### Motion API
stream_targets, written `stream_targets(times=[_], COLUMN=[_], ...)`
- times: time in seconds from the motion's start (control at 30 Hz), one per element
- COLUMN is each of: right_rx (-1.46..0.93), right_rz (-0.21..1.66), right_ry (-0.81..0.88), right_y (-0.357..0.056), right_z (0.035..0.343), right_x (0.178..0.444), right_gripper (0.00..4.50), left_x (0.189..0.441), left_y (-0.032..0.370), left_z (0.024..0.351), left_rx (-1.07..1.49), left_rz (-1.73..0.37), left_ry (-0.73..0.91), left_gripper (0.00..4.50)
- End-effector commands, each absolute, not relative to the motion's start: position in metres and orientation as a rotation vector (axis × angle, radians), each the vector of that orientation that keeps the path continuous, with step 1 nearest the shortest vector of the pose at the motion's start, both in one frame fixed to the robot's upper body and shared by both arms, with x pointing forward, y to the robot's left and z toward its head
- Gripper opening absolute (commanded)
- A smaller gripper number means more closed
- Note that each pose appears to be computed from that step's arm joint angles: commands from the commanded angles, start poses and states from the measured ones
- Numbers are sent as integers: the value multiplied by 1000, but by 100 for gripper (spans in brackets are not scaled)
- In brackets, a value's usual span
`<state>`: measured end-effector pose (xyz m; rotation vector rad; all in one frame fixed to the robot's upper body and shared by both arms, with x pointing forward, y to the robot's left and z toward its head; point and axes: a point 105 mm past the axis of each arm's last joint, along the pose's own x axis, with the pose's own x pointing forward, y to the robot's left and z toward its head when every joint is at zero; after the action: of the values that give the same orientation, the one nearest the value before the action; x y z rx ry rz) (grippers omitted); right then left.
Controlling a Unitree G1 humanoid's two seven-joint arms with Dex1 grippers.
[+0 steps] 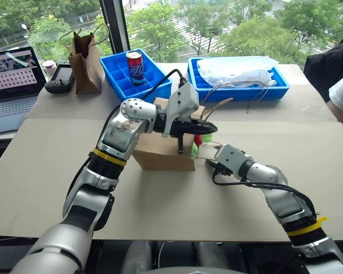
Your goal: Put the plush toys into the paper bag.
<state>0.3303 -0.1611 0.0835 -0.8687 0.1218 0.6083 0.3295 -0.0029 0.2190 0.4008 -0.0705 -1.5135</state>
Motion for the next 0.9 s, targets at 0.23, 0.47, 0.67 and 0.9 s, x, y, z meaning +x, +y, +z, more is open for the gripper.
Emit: stream_targets(times=[0.23, 0.47, 0.67, 0.9], right_rx=[-1052, -1106, -1065, -1010], right_rz=[391, 344, 389, 528], right_ry=[4, -327, -609, -637], right_y=[-192, -167, -138, -108], right_z=[113, 196, 285, 292], right_x=[336, 330, 309, 296], right_gripper=[6, 6, 6, 6], left_x=[327, 324, 326, 335], left_y=[2, -3, -1, 21], left_z=[228, 227, 246, 242], left_rx=[412, 387, 218, 150], left_rz=[-1505, -1515, -1477, -1382], left_ry=[-116, -120, -126, -59], left_gripper=[0, 0, 0, 0])
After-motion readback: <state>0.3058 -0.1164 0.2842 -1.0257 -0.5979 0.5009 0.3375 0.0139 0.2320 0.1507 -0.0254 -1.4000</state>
